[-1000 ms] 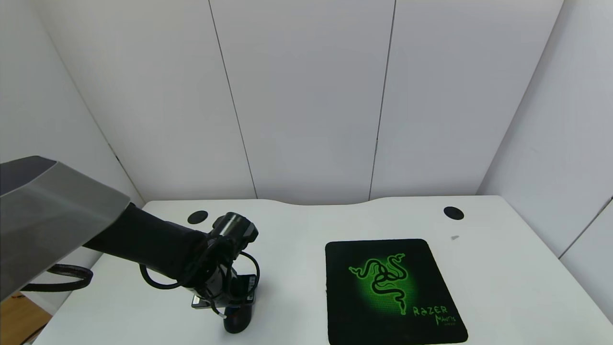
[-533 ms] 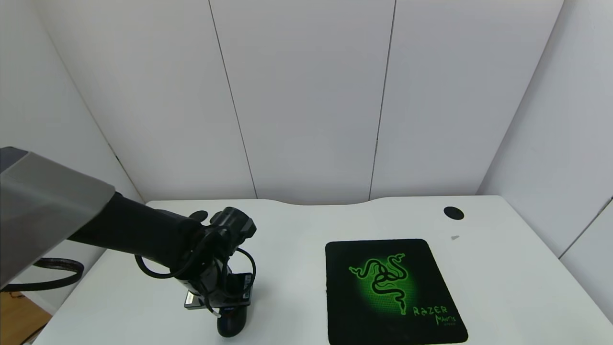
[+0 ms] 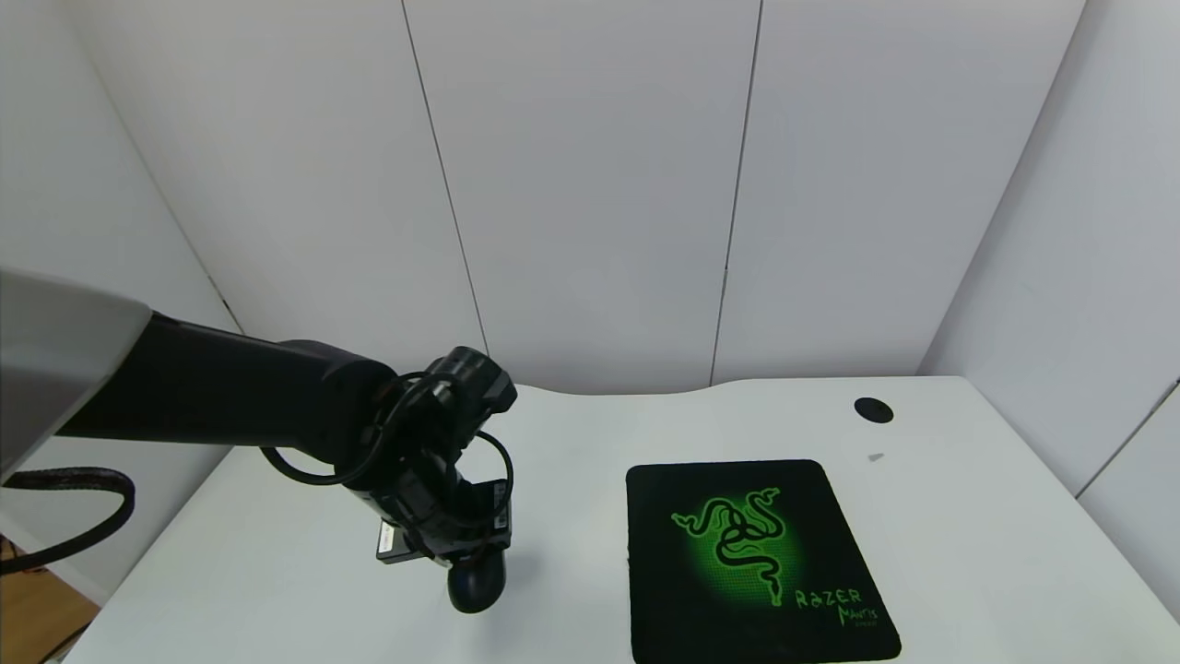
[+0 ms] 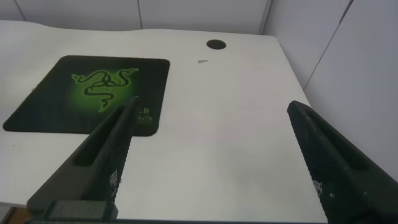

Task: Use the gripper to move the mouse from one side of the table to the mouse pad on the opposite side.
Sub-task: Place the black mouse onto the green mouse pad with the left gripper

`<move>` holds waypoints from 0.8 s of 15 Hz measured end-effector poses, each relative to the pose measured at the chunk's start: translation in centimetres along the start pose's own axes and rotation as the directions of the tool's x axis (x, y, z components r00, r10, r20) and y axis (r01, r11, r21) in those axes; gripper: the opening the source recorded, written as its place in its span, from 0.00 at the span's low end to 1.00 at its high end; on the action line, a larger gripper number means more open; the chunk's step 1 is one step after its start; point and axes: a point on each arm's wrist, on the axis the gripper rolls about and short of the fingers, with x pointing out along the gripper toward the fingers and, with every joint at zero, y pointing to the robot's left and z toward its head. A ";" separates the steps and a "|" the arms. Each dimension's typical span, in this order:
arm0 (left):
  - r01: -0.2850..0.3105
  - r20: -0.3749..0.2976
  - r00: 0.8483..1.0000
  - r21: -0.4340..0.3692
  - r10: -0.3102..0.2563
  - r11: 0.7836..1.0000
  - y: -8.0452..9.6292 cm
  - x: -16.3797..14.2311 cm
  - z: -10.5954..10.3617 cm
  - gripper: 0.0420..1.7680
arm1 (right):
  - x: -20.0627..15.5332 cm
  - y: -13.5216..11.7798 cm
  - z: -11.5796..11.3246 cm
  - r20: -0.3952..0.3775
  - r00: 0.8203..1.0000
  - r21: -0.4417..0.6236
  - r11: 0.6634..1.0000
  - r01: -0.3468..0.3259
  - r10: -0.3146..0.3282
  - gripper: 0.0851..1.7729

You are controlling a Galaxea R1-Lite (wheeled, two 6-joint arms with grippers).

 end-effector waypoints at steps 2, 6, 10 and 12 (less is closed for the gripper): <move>0.003 -0.010 1.000 0.007 -0.003 1.000 -1.3 -0.5 -0.4 0.49 | 0.0 0.0 0.0 0.000 1.000 0.000 1.000 0.000 0.000 0.96; 0.002 -0.025 1.000 0.035 -0.001 0.999 -3.9 -1.4 -0.8 0.49 | 0.0 0.0 0.0 -0.001 1.000 0.000 1.000 0.000 0.000 0.96; 0.005 -0.037 0.999 0.084 -0.001 0.996 -6.4 -2.7 -1.8 0.48 | 0.0 0.0 0.0 -0.001 1.000 0.000 1.000 0.000 0.000 0.96; 0.007 -0.039 0.999 0.078 -0.004 0.997 -7.9 -3.1 -2.4 0.48 | 0.0 0.0 0.0 -0.001 1.000 0.000 1.000 0.000 0.000 0.96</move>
